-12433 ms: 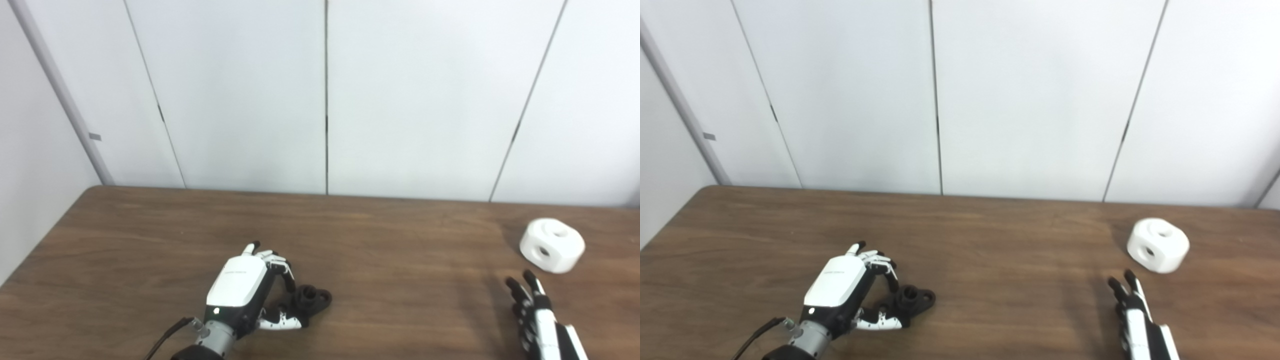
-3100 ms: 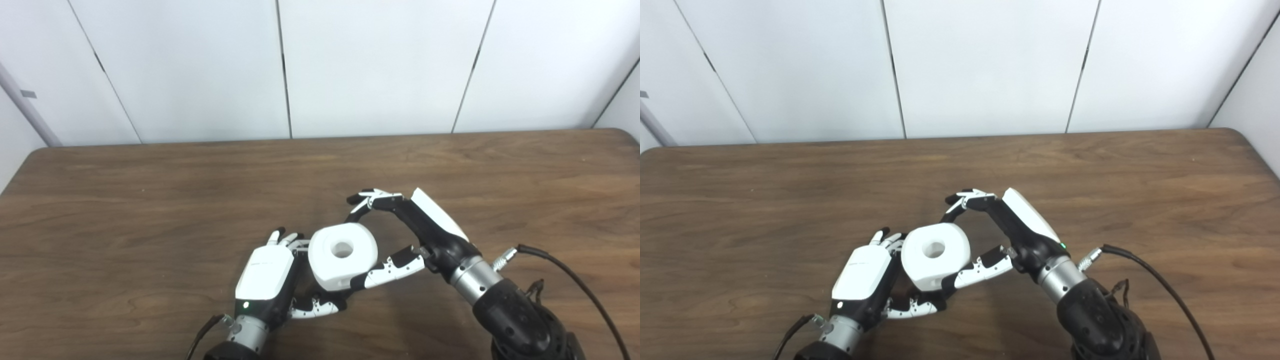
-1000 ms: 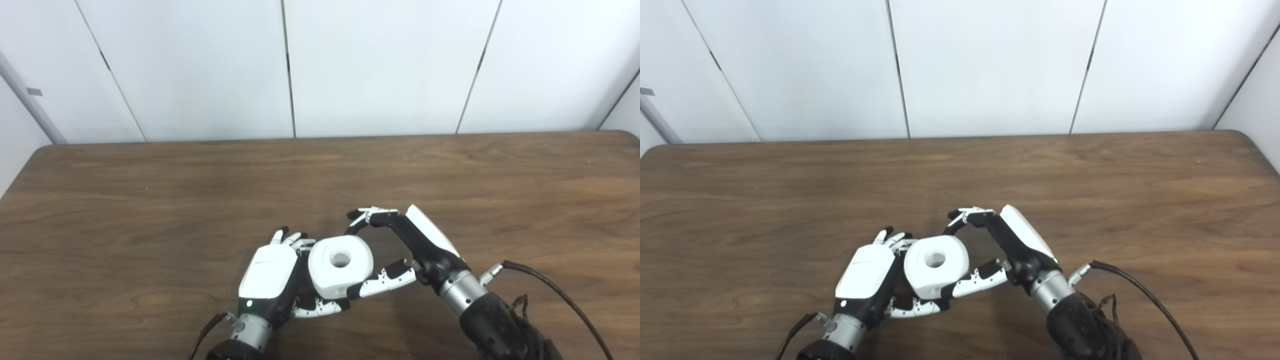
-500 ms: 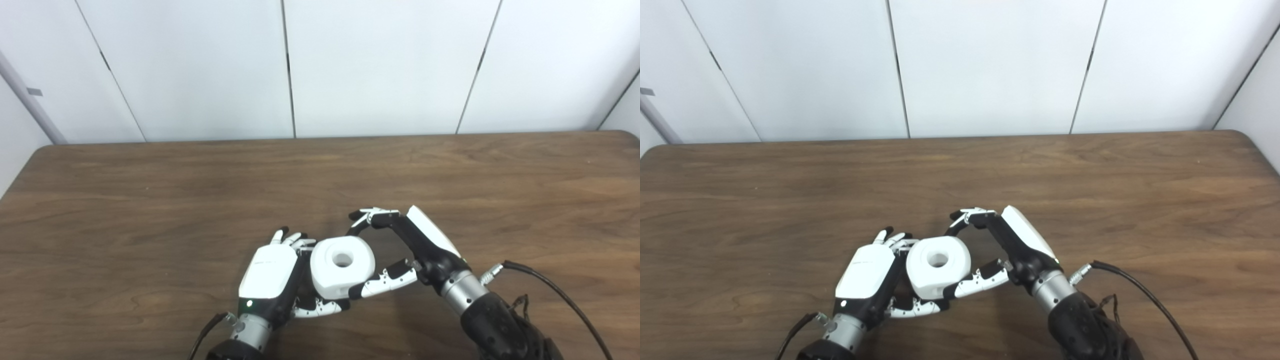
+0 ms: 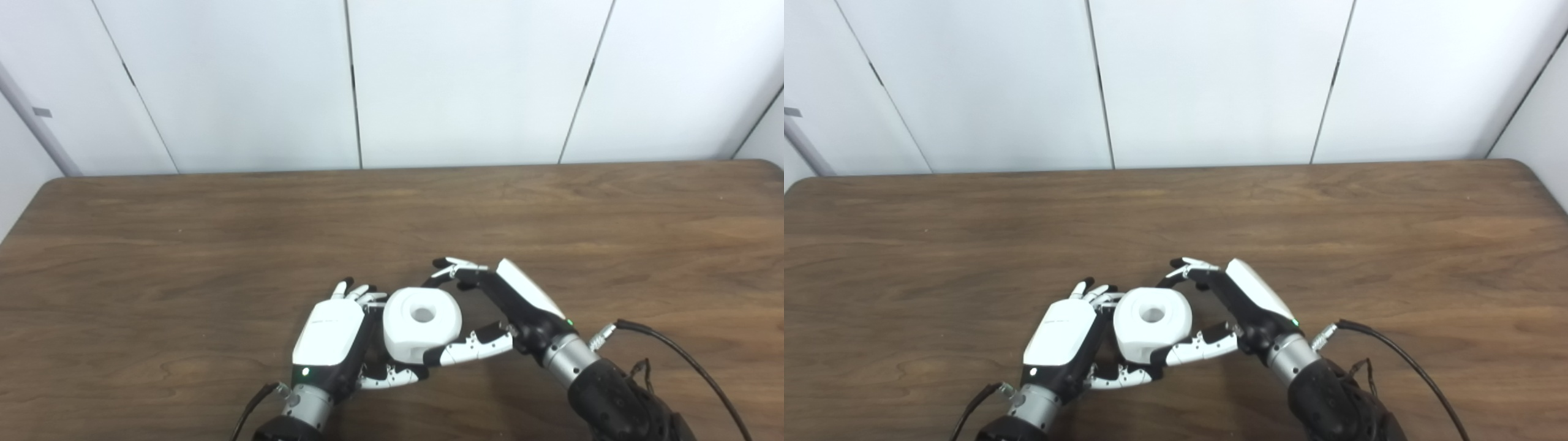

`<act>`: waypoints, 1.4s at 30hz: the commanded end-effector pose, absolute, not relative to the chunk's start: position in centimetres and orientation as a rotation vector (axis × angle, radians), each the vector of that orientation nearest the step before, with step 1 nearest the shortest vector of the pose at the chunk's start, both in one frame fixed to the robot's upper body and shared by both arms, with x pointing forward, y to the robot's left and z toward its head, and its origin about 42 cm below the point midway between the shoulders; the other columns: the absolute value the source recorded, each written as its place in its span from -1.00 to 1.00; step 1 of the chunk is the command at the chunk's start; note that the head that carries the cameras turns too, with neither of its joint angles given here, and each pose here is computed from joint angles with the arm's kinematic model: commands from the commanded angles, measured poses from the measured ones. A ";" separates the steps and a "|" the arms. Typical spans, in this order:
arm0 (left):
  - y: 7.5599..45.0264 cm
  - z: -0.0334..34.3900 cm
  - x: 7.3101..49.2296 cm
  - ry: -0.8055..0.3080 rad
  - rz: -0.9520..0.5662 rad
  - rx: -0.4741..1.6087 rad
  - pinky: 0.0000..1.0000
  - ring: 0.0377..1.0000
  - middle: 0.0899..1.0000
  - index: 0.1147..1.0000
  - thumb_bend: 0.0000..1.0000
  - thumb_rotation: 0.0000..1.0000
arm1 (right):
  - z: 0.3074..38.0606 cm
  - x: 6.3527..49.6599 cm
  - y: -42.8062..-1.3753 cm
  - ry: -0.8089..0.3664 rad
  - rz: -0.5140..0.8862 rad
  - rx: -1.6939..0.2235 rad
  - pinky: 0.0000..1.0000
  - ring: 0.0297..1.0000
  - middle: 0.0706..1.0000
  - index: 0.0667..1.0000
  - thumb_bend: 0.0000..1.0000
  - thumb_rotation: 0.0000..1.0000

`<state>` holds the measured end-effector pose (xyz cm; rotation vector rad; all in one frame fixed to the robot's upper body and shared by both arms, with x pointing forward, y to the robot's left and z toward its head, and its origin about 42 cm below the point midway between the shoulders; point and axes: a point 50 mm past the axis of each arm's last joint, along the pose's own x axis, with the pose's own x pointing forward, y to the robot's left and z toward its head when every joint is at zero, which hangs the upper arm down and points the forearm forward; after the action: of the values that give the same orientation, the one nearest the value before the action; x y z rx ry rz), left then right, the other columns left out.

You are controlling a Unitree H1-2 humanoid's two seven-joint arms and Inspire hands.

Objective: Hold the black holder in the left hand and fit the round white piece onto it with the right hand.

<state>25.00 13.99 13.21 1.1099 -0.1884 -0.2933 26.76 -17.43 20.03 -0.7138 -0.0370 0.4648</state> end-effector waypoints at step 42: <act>16.1 13.3 25.0 -0.096 -0.255 1.057 1.00 0.78 0.58 0.12 0.54 -0.77 | 21.8 26.5 -20.6 -0.055 0.388 -0.745 0.99 1.00 1.00 0.96 1.00 -0.03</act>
<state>24.96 15.30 13.17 1.0444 -0.1458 -0.2650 26.02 -20.85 20.64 -0.7469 0.0009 0.4167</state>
